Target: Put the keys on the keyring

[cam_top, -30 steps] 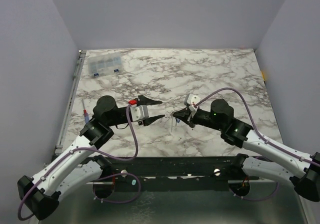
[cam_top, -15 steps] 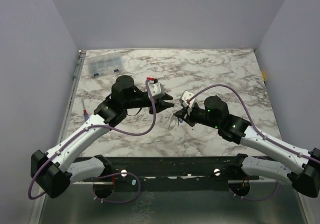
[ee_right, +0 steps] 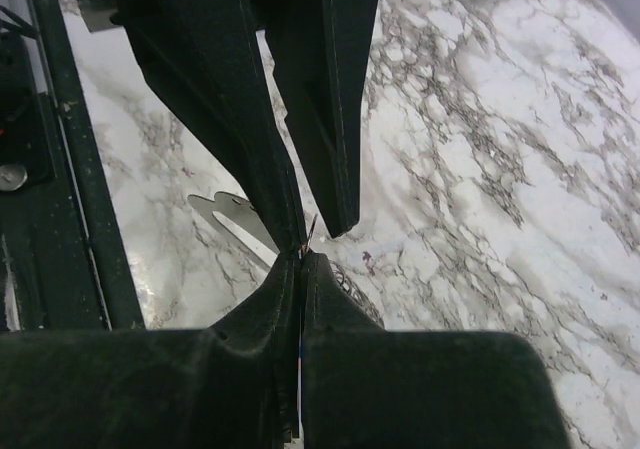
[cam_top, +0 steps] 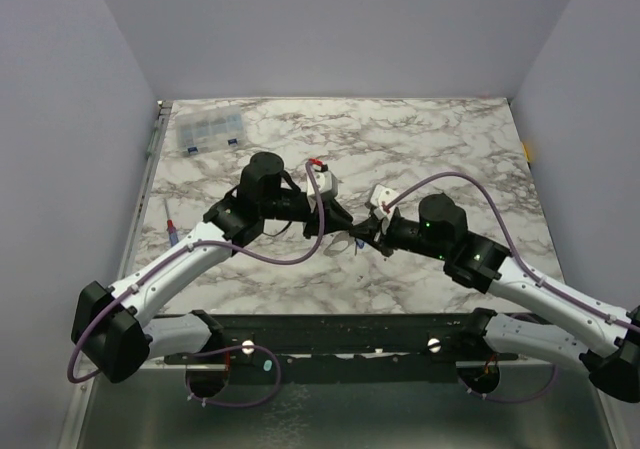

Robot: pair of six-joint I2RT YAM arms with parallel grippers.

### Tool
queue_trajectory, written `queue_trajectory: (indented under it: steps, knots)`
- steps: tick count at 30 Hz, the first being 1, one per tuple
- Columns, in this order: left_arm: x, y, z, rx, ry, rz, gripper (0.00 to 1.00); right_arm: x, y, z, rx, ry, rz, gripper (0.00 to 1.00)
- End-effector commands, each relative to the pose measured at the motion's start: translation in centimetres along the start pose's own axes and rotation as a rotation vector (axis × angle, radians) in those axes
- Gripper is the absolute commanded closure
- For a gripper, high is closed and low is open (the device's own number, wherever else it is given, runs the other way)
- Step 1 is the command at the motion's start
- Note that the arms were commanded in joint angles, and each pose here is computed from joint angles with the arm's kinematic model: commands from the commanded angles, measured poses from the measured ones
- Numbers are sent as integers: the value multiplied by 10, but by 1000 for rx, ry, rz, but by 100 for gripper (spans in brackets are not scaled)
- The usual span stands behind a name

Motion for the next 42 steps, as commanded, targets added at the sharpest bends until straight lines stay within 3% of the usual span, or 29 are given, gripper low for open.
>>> queue_trajectory:
  steps: [1,13,38,42]
  knots:
    - [-6,-17,2,59,-38,-68,78,-8,13,14,-28,-73,88,99]
    - [-2,-29,-4,78,-38,-112,85,-9,20,14,-34,-75,150,99]
    - [3,-40,-21,72,18,-144,82,-22,29,34,-93,-142,213,99]
    - [4,-42,-25,64,36,-151,87,-23,29,37,-109,-145,208,99]
Point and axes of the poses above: each gripper's point midway between its finger pads, its own x axis out along the fingers, its own y axis along the line the jaws close on, z = x × y, the point moved 6 cm from there along -x, back along the fingers, and after that the axes turned 13 degrees about x, right-handed, at the moved point
